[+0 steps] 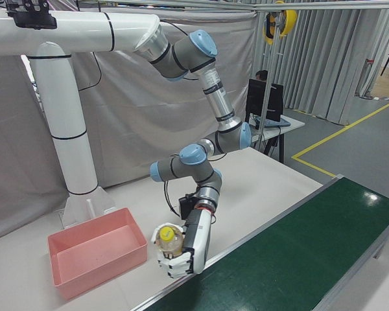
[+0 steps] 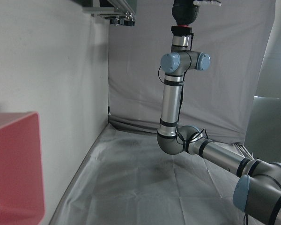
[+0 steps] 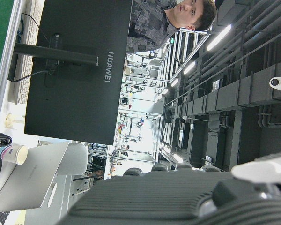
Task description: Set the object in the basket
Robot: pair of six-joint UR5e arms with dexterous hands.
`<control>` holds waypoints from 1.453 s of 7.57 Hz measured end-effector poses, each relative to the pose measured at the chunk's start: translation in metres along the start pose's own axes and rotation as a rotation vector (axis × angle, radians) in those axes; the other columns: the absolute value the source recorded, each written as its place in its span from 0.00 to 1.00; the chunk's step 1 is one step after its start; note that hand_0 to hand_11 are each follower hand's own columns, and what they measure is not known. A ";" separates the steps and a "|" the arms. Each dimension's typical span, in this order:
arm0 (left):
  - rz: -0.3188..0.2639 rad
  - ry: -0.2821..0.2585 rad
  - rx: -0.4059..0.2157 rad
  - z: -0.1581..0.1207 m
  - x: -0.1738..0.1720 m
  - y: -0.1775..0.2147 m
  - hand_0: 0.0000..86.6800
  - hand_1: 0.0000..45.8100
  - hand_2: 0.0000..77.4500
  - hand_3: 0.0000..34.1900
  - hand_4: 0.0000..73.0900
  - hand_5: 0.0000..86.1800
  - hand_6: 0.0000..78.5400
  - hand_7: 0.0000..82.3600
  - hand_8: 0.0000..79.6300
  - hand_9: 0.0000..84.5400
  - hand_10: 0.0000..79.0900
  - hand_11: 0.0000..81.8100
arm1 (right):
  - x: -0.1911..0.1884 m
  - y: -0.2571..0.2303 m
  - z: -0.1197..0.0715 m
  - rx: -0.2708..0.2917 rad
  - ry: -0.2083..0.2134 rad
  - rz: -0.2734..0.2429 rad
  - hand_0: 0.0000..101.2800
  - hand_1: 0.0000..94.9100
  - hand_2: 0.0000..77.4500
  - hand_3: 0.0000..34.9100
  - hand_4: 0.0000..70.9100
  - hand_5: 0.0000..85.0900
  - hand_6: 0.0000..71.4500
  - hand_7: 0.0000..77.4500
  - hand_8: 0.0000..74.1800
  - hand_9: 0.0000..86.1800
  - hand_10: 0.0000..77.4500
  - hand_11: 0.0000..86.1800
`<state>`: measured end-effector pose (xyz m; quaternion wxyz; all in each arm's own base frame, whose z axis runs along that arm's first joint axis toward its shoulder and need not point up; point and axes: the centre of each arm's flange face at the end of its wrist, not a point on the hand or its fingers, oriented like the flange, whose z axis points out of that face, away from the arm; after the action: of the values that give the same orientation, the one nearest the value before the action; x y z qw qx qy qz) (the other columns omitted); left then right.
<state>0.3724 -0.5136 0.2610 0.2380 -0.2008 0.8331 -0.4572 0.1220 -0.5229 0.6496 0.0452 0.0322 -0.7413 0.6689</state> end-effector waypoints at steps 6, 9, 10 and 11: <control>-0.041 -0.329 -0.103 -0.024 -0.187 0.102 0.83 0.06 0.65 0.00 0.84 0.57 0.87 0.72 0.85 0.82 0.82 0.74 | 0.000 0.000 0.000 0.001 0.000 0.000 0.00 0.00 0.01 0.01 0.00 0.00 0.00 0.01 0.00 0.00 0.00 0.00; -0.036 -0.415 -0.098 -0.042 -0.221 0.115 0.92 0.10 0.60 0.00 0.84 0.57 0.87 0.72 0.82 0.83 0.82 0.74 | 0.000 -0.001 0.000 0.001 0.000 0.001 0.00 0.00 0.01 0.01 0.00 0.00 0.00 0.01 0.00 0.00 0.00 0.00; -0.023 -0.444 -0.089 -0.048 -0.219 0.117 0.92 0.10 0.60 0.00 0.84 0.58 0.85 0.73 0.69 0.78 0.74 0.69 | 0.000 0.000 0.000 0.001 0.000 0.001 0.00 0.00 0.01 0.01 0.00 0.00 0.00 0.01 0.00 0.00 0.00 0.00; 0.001 -0.458 -0.080 -0.054 -0.210 0.121 0.93 0.58 0.02 0.00 0.57 0.52 0.58 0.47 0.15 0.32 0.30 0.43 | 0.000 -0.001 0.000 0.002 0.000 0.001 0.00 0.00 0.01 0.01 0.00 0.00 0.00 0.01 0.00 0.00 0.00 0.00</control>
<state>0.4962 -0.3011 0.2268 0.4130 -0.3081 0.7749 -0.3662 0.1220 -0.5228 0.6504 0.0450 0.0318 -0.7407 0.6696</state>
